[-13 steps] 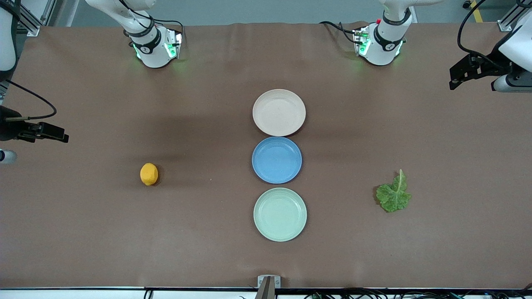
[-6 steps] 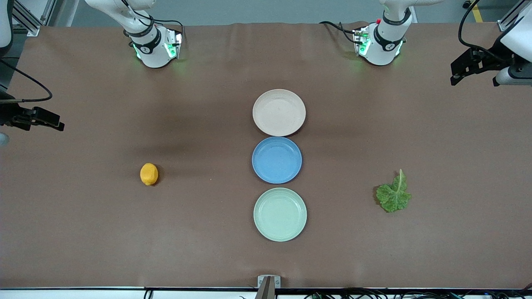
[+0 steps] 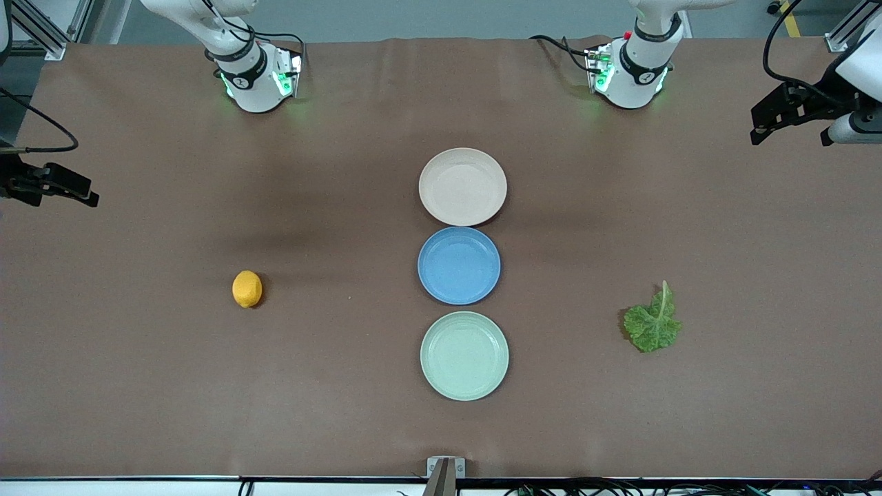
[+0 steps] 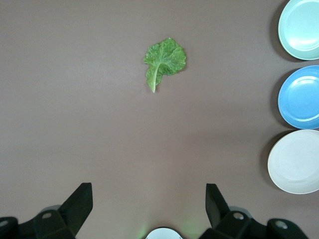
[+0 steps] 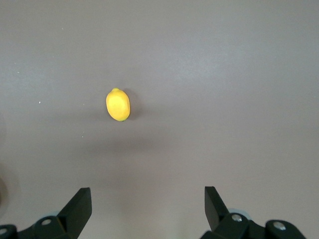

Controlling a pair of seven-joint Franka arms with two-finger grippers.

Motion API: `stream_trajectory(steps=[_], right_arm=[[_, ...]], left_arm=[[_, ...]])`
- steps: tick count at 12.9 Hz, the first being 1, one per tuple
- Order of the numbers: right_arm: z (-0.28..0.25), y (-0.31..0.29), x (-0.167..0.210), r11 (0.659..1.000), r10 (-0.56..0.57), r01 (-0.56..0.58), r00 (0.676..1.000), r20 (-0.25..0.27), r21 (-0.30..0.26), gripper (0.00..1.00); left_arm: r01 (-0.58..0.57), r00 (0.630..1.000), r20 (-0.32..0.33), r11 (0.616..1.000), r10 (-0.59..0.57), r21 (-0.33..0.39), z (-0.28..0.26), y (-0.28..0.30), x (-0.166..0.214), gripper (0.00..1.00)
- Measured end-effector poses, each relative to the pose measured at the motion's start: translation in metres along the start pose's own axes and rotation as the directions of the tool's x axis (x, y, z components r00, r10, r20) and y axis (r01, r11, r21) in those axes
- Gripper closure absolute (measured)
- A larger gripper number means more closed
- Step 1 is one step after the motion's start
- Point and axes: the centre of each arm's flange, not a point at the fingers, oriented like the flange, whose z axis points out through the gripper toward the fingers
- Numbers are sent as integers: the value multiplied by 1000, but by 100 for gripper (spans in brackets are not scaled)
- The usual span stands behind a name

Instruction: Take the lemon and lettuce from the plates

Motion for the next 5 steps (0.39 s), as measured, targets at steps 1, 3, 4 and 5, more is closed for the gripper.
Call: stream_trajectory(steps=[1, 3, 4, 5], right_arm=[[0, -1, 0, 1000, -2, 2, 1000, -1, 0, 0], [-4, -3, -4, 1000, -5, 5, 1000, -5, 0, 0], [-8, -3, -8, 1000, -5, 5, 1000, -10, 2, 0], [-13, -3, -16, 1000, -6, 6, 1000, -16, 3, 0]], left_arm=[[0, 1000, -1, 1000, 0, 0, 0, 0, 0, 0], [-2, 1000, -1, 1000, 2, 0, -1, 1, 0, 0], [-2, 1000, -1, 1000, 2, 0, -1, 1, 0, 0], [-2, 1000, -1, 1000, 2, 0, -1, 1, 0, 0]])
